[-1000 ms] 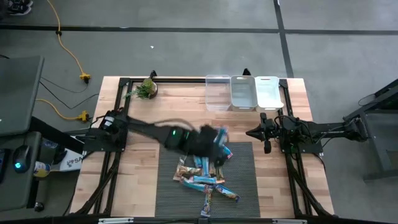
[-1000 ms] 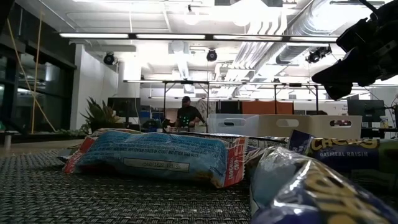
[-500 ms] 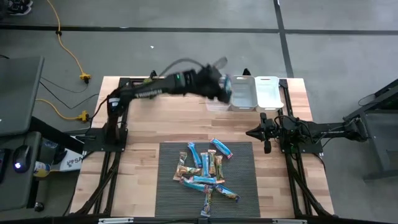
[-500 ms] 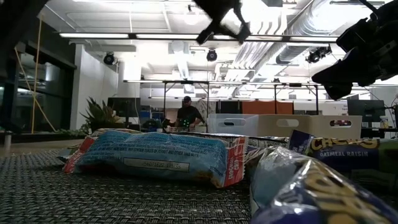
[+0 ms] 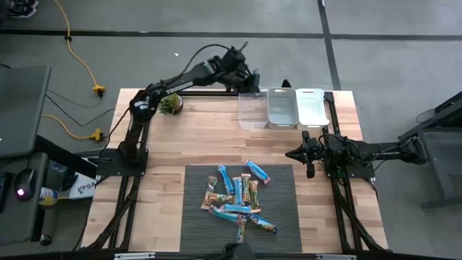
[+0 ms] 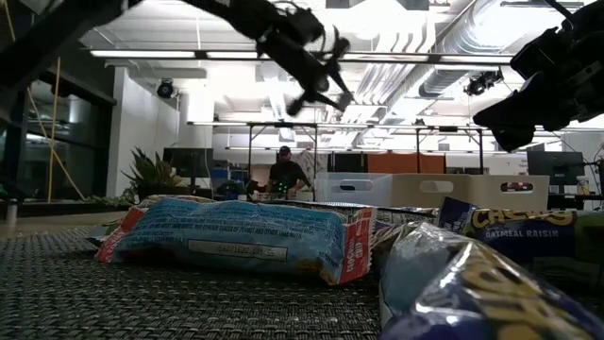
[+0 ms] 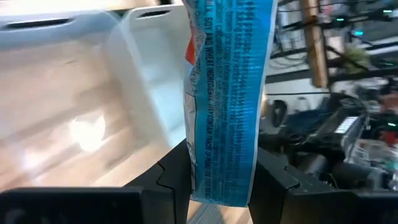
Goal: Pick and place Granola Bars by type
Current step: Put the red granola bar into the transparent bin
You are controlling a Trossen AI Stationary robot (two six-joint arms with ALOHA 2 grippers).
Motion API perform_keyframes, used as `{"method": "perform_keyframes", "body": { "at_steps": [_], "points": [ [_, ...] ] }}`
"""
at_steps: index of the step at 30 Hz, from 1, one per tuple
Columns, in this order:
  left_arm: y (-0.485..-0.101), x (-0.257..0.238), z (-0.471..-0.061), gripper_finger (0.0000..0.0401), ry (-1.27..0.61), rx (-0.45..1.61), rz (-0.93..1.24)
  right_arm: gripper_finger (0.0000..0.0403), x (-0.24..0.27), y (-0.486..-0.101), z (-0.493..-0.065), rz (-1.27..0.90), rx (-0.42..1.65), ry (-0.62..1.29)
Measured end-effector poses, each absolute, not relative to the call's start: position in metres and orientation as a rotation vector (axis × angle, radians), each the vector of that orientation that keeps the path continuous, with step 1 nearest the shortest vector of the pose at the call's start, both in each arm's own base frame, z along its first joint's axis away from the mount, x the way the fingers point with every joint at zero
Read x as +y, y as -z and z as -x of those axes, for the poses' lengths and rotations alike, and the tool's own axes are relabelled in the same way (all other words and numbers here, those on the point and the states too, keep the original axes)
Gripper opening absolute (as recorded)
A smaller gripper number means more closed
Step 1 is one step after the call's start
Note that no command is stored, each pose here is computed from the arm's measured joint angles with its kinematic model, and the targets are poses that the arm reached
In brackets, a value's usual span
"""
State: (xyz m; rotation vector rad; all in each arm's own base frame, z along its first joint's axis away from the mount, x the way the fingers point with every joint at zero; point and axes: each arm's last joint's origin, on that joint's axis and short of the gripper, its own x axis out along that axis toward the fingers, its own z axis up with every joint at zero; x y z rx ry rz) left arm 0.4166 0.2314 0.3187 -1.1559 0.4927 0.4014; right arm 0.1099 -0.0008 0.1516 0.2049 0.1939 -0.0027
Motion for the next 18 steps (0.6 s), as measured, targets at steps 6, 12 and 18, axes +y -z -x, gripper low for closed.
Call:
{"method": "perform_keyframes", "body": {
  "at_steps": [6, 12, 18],
  "points": [
    [-0.278, 0.237, -0.432, 0.0116, -0.473, 0.571, 1.213, 0.0000, -0.001, -0.152, -0.110, -0.205, 0.193, 0.002],
    [-0.250, 0.236, -0.442, 0.0117, -0.552, 0.619, 1.218, 0.0000, -0.001, -0.152, -0.110, -0.205, 0.193, 0.002],
    [-0.232, 0.233, -0.438, 0.0117, -0.695, 0.718, 1.200, 0.0000, -0.001, -0.152, -0.110, -0.205, 0.193, 0.002]
  ]
}}
